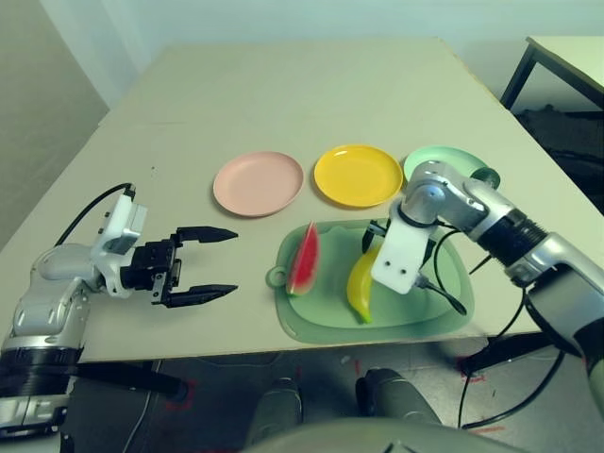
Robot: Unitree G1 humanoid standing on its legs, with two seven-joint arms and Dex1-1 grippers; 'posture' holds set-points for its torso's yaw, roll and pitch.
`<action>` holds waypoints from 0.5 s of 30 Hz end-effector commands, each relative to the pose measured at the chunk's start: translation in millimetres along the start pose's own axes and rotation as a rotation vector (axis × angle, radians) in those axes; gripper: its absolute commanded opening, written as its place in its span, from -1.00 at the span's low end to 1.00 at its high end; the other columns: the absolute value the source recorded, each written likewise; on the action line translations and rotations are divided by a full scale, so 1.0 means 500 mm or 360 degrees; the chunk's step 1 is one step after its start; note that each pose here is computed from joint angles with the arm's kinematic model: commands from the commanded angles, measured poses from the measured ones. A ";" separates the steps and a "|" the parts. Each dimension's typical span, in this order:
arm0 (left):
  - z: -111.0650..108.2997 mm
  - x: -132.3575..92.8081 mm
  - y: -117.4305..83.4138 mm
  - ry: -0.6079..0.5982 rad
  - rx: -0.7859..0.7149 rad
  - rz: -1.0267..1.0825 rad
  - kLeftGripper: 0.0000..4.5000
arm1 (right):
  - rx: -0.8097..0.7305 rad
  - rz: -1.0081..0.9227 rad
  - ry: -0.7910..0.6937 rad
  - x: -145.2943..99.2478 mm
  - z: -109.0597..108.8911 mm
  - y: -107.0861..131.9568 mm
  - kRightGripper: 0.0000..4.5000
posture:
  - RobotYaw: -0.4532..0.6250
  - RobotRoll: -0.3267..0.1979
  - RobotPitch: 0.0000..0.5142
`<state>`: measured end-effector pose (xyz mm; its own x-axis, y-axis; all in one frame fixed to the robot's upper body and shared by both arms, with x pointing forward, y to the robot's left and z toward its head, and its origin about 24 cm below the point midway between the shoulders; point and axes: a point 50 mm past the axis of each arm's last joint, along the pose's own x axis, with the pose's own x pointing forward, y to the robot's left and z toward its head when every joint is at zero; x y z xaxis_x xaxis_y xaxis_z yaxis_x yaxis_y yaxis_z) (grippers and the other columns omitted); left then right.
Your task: Place the fruits into color-matched plates.
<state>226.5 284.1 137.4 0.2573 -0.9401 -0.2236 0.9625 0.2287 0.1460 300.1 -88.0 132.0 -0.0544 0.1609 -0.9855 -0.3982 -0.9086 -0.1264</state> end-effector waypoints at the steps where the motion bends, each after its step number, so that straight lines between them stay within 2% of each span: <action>1: -0.002 -0.005 0.004 0.0005 0.0014 0.0022 1.00 | 0.0073 -0.0013 -0.0175 0.017 0.027 -0.007 0.99 | -0.31 0.25 -0.75; 5: -0.003 -0.005 0.004 0.0005 0.0016 0.0019 1.00 | 0.0176 -0.0075 -0.0339 0.013 0.058 -0.024 0.99 | -0.31 0.25 -0.76; 11: -0.017 -0.008 -0.001 0.0028 0.0014 0.0030 1.00 | 0.0185 -0.0037 -0.0266 0.020 0.050 -0.019 0.99 | -0.30 0.25 -0.77; 13: -0.017 -0.009 -0.003 0.0032 0.0023 0.0028 1.00 | 0.0182 -0.0027 -0.0247 0.023 0.045 -0.015 0.90 | -0.30 0.25 -0.77; 15: -0.015 -0.010 -0.004 0.0033 0.0031 0.0031 1.00 | 0.0185 -0.0018 -0.0234 0.024 0.042 -0.012 0.69 | -0.29 0.25 -0.77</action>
<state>225.8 288.1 131.9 0.2717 -0.9350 -0.2279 0.9574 0.2385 0.1628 283.2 -70.5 127.0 -0.1791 0.2536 -0.9506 -0.5089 -0.8508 -0.1311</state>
